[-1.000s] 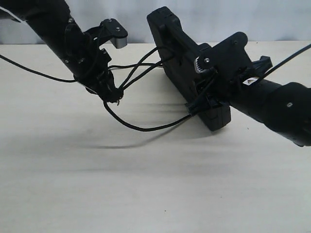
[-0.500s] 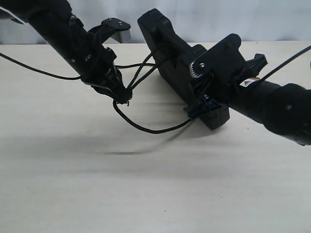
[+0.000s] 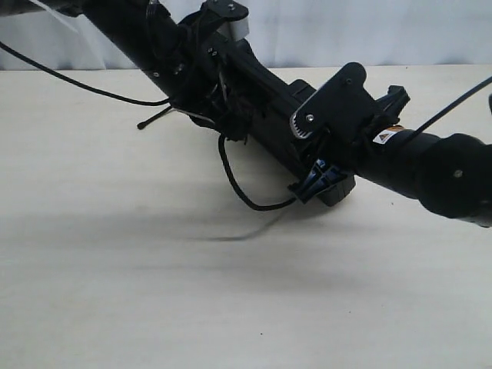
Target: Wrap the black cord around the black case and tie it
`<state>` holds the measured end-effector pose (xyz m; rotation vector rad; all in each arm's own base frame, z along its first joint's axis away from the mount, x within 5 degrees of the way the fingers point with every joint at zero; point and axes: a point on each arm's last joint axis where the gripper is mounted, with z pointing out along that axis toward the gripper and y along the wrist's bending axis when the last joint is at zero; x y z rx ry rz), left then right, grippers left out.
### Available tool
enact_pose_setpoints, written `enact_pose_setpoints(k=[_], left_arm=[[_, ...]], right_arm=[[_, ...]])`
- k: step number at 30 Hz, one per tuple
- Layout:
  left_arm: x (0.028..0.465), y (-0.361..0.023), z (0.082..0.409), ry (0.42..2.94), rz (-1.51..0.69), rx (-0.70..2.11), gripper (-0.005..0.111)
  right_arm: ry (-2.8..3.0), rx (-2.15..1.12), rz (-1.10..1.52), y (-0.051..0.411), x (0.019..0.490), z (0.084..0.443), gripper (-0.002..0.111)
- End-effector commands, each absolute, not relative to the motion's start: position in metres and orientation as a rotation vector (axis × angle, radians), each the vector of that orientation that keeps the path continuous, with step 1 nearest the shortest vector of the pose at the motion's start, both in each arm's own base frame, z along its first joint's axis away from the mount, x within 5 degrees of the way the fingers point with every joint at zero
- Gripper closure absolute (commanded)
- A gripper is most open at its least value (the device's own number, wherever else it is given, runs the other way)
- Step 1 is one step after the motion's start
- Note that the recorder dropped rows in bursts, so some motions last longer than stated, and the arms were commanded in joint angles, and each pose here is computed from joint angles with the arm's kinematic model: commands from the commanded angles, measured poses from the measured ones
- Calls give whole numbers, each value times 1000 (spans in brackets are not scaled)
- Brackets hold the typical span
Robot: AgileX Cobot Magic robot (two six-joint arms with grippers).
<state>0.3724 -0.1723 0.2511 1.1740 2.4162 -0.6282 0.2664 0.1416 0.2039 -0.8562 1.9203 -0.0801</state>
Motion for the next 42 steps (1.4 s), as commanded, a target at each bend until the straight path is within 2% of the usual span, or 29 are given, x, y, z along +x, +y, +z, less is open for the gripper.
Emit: enact_pose_setpoints(k=[1,4,6,8,10,11,13,16,18,22,28,31,34,42], left_arm=[[379,-175,252,2361,-577,1169,107],[379,-172,251,2361,-518,1204,107],[378,-168,252,2363,-453,1249,107],[377,-163,252,2377,-404,1285,107],[373,-159,255,2396,-380,1327,107],[371,-155,258,2407,-385,1336,107],[367,-151,260,2443,-434,1342,107],[359,-150,262,2482,-600,1354,107],[357,-157,268,2383,-762,1360,107],[356,-167,276,2255,-908,1345,107],[377,-166,277,2174,-708,1208,107],[382,-163,272,2160,-616,1238,107],[385,-161,264,2179,-559,1276,107],[394,-161,248,2202,-534,1255,107]], right_arm=[[1941,-904,-48,144,262,203,82],[1945,-908,-45,144,262,203,69],[1935,-894,-54,143,263,204,68],[1918,-876,-69,143,265,206,71],[1906,-862,-81,142,266,207,84],[1904,-860,-82,142,266,208,94],[1907,-857,-81,142,266,207,104],[1904,-854,-83,141,266,208,104],[1899,-849,-87,141,267,208,104],[1897,-848,-89,141,267,208,104],[1898,-849,-88,141,267,208,104],[1901,-851,-85,141,266,208,103],[1911,-827,-67,142,266,208,94],[2001,-740,47,143,262,206,47]])
